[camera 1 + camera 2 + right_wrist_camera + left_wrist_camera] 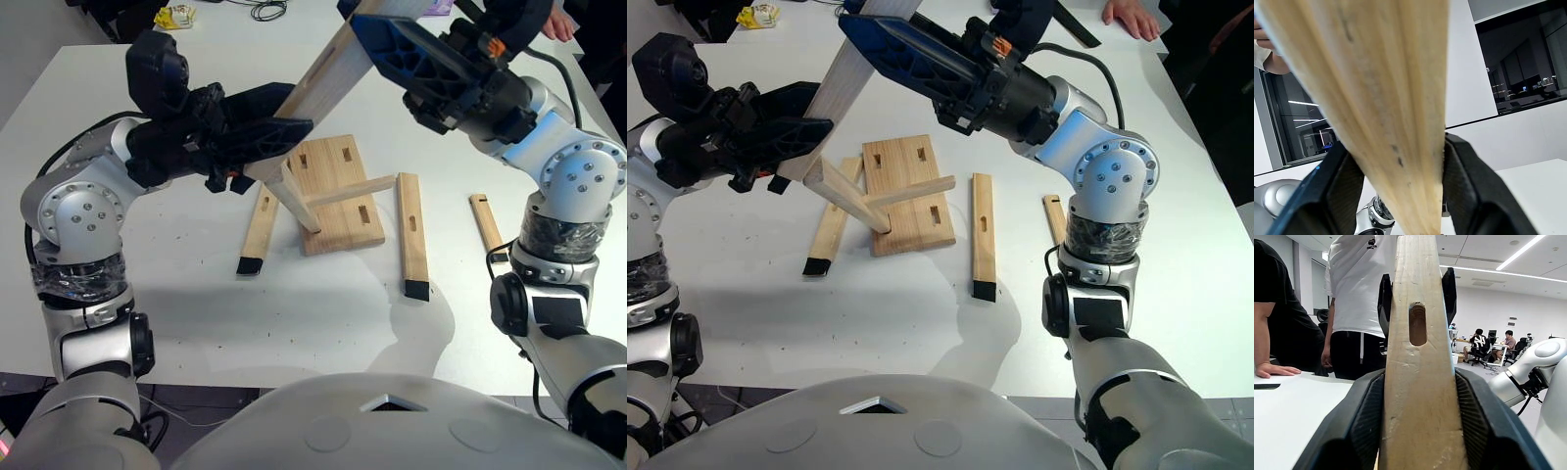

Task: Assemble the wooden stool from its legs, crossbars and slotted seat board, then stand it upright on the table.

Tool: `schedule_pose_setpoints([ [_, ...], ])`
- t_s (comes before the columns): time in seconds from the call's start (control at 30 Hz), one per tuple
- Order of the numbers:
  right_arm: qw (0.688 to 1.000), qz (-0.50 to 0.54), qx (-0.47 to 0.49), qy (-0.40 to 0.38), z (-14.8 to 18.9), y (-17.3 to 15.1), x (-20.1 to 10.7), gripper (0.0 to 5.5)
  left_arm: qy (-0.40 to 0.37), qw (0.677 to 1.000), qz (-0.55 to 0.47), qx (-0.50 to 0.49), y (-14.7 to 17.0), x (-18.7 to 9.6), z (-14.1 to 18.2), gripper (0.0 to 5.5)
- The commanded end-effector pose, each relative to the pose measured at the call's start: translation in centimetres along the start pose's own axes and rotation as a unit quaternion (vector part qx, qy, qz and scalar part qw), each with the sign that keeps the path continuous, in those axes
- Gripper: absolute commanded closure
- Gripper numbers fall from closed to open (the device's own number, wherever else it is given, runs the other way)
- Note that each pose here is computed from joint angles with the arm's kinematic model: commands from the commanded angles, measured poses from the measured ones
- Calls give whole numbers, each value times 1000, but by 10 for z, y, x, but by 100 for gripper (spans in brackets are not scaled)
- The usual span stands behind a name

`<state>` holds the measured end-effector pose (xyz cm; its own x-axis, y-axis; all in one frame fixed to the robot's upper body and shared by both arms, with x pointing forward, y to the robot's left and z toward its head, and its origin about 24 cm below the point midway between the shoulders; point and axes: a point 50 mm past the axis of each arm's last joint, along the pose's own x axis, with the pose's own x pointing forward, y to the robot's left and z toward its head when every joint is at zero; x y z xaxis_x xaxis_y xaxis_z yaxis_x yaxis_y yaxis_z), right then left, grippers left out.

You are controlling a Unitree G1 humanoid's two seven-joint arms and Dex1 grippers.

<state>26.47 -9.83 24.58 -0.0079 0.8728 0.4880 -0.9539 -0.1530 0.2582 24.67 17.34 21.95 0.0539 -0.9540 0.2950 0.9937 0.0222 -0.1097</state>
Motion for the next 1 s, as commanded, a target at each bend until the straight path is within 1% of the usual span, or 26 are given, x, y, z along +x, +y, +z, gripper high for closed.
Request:
schedule_pose_setpoints([
  [0.03, 1000, 27, -9, -10, 11, 8, 6, 330, 31, 999, 14, -16, 1, -4, -10, 348],
  [0.23, 1000, 25, -9, 0, 11, 11, 5, 330, 55, 998, 25, -5, 5, -10, -14, 348],
  [0.87, 999, 39, -17, 12, 8, 18, 5, 330, 48, 999, 10, 2, 4, -8, -9, 348],
  [1.0, 1000, 13, -21, 6, 7, 14, 2, 330, 47, 998, 33, 14, 10, -10, -8, 348],
])
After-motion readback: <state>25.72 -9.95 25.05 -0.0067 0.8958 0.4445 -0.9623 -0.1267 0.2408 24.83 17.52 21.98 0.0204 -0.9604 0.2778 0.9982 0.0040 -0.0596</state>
